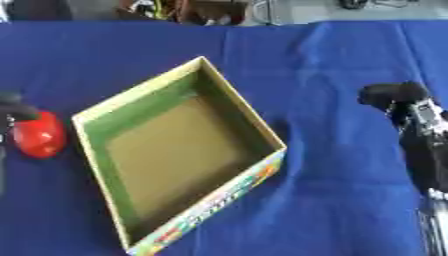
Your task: Pick up objects on the table and place them in the box.
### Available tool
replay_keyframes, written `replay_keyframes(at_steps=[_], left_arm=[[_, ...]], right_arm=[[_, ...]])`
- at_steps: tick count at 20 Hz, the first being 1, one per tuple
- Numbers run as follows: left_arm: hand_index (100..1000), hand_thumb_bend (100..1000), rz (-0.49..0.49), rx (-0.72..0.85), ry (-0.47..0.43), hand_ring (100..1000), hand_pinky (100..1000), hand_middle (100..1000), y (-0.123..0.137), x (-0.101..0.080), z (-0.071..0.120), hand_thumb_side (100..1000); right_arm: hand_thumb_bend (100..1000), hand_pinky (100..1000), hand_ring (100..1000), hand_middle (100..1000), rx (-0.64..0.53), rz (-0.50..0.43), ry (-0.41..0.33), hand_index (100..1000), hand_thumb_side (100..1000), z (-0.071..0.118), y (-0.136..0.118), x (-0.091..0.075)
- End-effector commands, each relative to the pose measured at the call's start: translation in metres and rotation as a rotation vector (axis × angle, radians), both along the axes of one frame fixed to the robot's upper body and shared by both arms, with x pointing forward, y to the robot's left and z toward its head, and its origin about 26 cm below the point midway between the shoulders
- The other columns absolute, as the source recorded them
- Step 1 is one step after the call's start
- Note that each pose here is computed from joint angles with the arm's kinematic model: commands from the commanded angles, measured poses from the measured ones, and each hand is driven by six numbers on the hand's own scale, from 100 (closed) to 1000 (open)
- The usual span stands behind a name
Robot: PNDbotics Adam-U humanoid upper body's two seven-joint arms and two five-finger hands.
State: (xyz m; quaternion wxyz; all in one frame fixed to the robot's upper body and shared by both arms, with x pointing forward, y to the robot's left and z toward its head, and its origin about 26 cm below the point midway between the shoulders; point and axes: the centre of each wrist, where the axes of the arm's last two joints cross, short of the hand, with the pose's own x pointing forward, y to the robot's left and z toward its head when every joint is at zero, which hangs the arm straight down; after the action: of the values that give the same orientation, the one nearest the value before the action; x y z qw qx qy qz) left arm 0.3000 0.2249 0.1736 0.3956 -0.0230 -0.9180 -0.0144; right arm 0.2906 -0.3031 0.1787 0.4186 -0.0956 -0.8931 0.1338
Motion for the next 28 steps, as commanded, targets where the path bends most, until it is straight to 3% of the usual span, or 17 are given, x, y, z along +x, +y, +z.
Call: replay_keyframes(at_steps=[1,9,12,16,19,22,24,28], left_arm=[[845,100,0.003,0.007,-0.022,568,614,558,0.001,-0.002,0.005,1000],[849,100,0.008,0.006,-0.019,571,615,565,0.001,-0.003,0.004,1000],[887,100,0.06,0.06,-0.035,592,645,620,0.008,-0.002,0.008,992],[942,100,0.307,0.335,-0.133,645,688,690,0.034,0.002,0.033,858],[959,100,0.462,0.474,-0.16,660,694,703,0.042,0.004,0.048,854],[1000,100,0.563,0.649,-0.161,760,750,788,0.052,0.004,0.067,881],[1000,100,0.595,0.813,-0.136,798,785,840,0.056,0.004,0.079,906],[1000,100,0.538,1.074,-0.077,868,860,917,0.06,0.002,0.099,888]], right_arm=[[100,887,813,589,-0.013,-0.003,-0.019,723,1000,0.005,-0.001,-0.002],[100,889,814,589,-0.009,-0.003,-0.014,724,1000,0.004,-0.001,-0.002],[100,889,815,589,-0.01,-0.005,-0.01,725,1000,0.003,-0.001,-0.002],[100,890,816,589,-0.015,-0.012,0.003,726,1000,0.001,-0.003,-0.003],[100,890,816,589,-0.017,-0.009,0.007,726,1000,0.001,-0.002,-0.003],[100,890,816,589,-0.022,-0.008,0.009,727,1000,0.001,-0.003,-0.004],[100,890,817,589,-0.024,-0.005,0.011,727,1000,0.0,-0.003,-0.004],[100,891,817,588,-0.03,-0.001,0.016,727,1000,0.0,-0.002,-0.004]])
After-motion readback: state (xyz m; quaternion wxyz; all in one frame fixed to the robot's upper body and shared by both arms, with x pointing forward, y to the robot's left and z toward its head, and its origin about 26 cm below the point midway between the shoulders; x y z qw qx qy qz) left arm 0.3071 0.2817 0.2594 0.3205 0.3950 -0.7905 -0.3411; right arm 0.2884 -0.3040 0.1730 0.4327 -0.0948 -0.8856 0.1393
